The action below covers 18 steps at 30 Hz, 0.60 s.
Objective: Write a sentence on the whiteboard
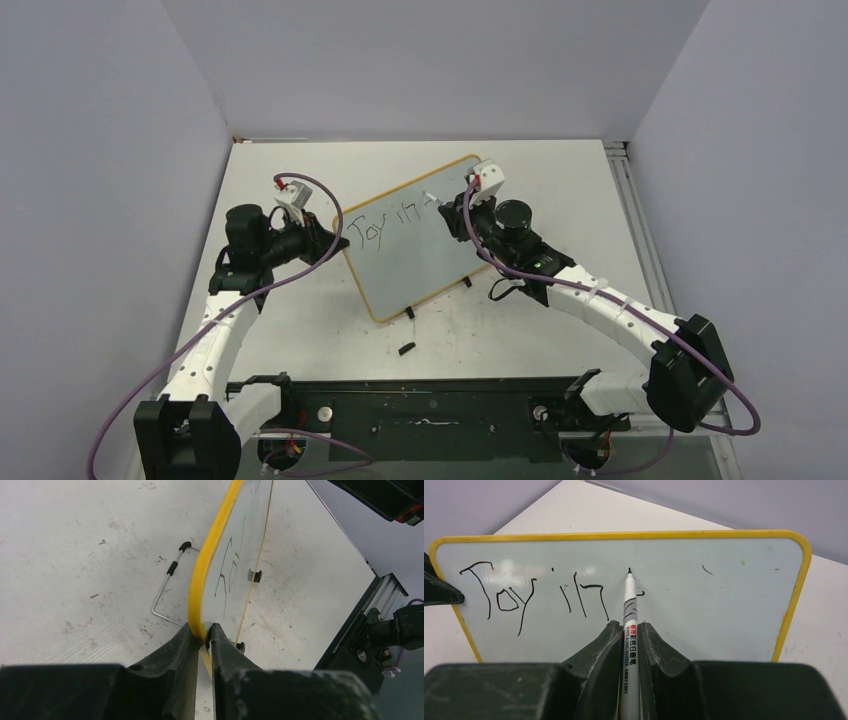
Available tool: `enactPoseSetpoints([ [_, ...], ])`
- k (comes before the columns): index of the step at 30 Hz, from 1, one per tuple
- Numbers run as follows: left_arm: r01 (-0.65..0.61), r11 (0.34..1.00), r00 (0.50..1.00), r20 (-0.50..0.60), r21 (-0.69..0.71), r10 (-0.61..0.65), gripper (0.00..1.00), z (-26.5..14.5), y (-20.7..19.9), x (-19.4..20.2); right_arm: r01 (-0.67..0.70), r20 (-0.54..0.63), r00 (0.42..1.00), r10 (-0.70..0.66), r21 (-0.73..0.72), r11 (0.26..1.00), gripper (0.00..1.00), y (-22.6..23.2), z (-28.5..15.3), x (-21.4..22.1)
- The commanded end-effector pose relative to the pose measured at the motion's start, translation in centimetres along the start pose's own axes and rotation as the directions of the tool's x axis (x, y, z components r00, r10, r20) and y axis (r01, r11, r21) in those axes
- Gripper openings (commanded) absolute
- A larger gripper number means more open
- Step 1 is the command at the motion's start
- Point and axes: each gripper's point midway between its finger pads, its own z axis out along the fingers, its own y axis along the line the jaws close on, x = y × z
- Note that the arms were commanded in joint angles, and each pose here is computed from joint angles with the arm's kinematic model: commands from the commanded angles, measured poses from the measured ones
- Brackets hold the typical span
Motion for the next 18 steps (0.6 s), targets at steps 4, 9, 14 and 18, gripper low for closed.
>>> enactPoseSetpoints([
  [4,-0.039,0.999,0.999,0.005,-0.006,0.039,0.0,-0.2,-0.2,-0.5,0.0,-0.01,1.0,0.0,0.026,1.0,0.05,-0.6,-0.3,0.6],
  [9,-0.042,0.999,0.999,0.008,-0.005,0.042,0.0,-0.3,-0.3,-0.6,-0.007,-0.036,0.999,0.008,0.032,0.999,0.05,-0.7,-1.1,1.9],
  [14,-0.043,0.999,0.999,0.013,-0.006,0.043,0.0,-0.4,-0.4,-0.6,-0.004,-0.061,0.998,0.007,0.041,0.999,0.05,-0.8,-1.8,3.0],
  [18,-0.042,0.999,0.999,0.013,-0.007,0.042,0.0,-0.4,-0.4,-0.6,0.0,-0.068,0.998,0.003,0.052,0.999,0.05,-1.0,-2.0,3.2],
])
